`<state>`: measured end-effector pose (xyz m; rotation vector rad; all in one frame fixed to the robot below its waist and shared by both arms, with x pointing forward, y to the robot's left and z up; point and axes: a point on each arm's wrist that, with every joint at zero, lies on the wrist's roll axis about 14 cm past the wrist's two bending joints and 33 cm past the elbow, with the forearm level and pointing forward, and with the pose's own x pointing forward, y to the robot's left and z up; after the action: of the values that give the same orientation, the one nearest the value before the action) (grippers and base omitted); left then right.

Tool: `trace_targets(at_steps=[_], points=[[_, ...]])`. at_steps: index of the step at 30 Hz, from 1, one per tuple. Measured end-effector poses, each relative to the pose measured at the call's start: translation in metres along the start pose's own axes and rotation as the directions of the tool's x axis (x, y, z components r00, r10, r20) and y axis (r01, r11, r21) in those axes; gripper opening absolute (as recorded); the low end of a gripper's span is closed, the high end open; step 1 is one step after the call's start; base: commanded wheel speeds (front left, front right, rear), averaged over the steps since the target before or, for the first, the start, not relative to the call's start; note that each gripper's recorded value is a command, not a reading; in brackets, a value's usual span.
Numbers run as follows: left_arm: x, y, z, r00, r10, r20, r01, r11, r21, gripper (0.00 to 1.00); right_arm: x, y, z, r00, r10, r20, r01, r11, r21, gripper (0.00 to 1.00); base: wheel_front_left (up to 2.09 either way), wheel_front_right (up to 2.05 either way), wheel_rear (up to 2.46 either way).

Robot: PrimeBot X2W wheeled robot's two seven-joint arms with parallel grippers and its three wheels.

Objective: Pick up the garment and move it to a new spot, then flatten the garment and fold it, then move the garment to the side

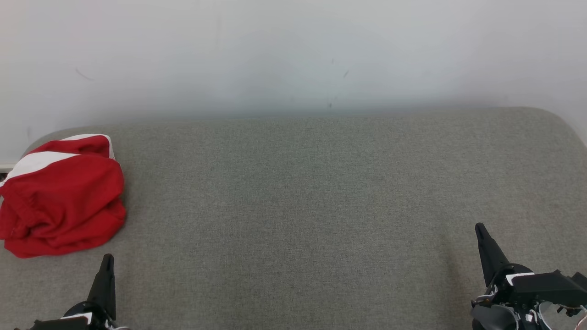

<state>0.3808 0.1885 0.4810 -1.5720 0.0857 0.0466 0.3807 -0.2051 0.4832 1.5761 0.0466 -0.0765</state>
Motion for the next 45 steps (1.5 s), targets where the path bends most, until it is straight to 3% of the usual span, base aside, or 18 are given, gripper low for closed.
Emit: trace_targets(at_steps=[39, 40, 41, 42, 43, 44, 45], points=[[0.0, 0.0, 0.0, 1.0, 0.0, 0.0, 0.0, 1.0, 0.0, 0.0, 0.0, 0.0, 0.0, 1.0, 0.0, 0.0, 0.0, 1.0, 0.0, 0.0, 0.0, 0.0, 0.0], [0.0, 0.0, 0.0, 1.0, 0.0, 0.0, 0.0, 1.0, 0.0, 1.0, 0.0, 0.0, 0.0, 1.0, 0.0, 0.0, 0.0, 1.0, 0.0, 1.0, 0.0, 0.0, 0.0], [0.0, 0.002, -0.001, 1.0, 0.007, -0.001, -0.007, 1.0, -0.001, 0.0, -0.001, -0.002, 0.0, 1.0, -0.006, -0.001, 0.006, 1.0, 0.001, 0.0, 0.0, 0.0, 0.0], [-0.002, 0.007, -0.002, 1.0, 0.022, -0.002, -0.022, 1.0, -0.005, 1.0, -0.002, -0.007, -0.001, 1.0, -0.021, -0.001, 0.021, 1.0, 0.003, 1.0, 0.0, 0.0, 0.0], [-0.004, 0.013, -0.003, 0.999, 0.038, -0.004, -0.038, 0.999, -0.01, 0.0, -0.005, -0.014, -0.002, 0.999, -0.042, -0.001, 0.042, 0.999, 0.007, 0.0, 0.0, 0.0, 0.0], [-0.007, 0.02, -0.004, 0.998, 0.059, -0.005, -0.059, 0.998, -0.014, 1.0, -0.009, -0.022, -0.002, 0.998, -0.065, -0.001, 0.065, 0.998, 0.011, 1.0, 0.0, 0.0, 0.0], [-0.01, 0.027, -0.006, 0.997, 0.079, -0.006, -0.079, 0.997, -0.018, 1.0, -0.013, -0.03, -0.003, 0.996, -0.087, -0.001, 0.087, 0.996, 0.015, 1.0, 0.0, 0.0, 0.0]])
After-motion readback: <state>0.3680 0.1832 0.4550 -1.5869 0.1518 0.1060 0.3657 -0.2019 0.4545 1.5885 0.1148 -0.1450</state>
